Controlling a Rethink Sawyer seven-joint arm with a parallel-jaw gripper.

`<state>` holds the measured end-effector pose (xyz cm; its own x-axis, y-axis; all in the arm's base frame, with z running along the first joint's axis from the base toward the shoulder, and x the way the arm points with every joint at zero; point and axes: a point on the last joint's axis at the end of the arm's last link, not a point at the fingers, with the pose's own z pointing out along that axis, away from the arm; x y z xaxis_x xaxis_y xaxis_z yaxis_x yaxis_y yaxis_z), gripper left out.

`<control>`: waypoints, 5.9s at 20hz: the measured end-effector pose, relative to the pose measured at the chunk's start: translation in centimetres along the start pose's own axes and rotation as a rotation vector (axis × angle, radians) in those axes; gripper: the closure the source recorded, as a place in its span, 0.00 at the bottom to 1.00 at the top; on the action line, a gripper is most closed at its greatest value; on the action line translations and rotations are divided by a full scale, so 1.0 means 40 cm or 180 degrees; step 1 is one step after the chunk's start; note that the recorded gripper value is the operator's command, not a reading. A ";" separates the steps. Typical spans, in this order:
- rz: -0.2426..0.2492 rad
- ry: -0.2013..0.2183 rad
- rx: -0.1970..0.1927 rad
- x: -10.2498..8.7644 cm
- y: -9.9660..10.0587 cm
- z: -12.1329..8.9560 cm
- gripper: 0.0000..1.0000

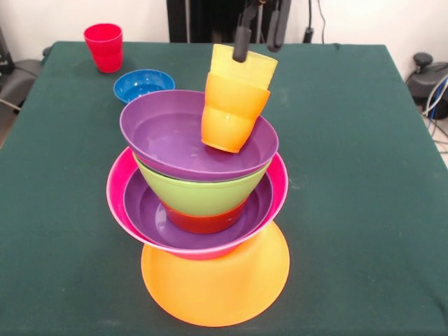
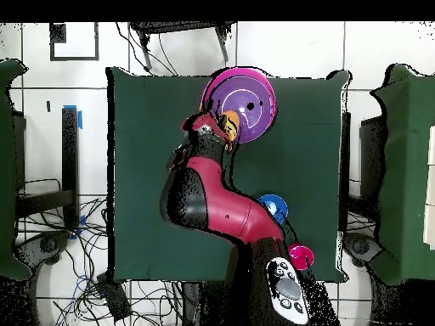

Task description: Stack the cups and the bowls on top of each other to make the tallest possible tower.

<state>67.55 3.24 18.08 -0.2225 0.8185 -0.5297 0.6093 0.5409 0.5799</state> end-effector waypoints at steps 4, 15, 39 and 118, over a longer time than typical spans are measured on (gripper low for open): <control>-0.0035 0.0049 -0.0016 0.019 0.000 -0.001 0.00; -0.0054 0.0061 -0.0037 0.023 0.005 -0.011 0.00; -0.0100 0.0105 -0.0044 0.046 0.008 -0.071 0.00; -0.0022 0.0238 -0.0275 -0.032 0.029 -0.078 0.00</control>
<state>66.17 3.41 21.35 -0.2846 0.8252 -0.4880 0.5403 0.5585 0.6294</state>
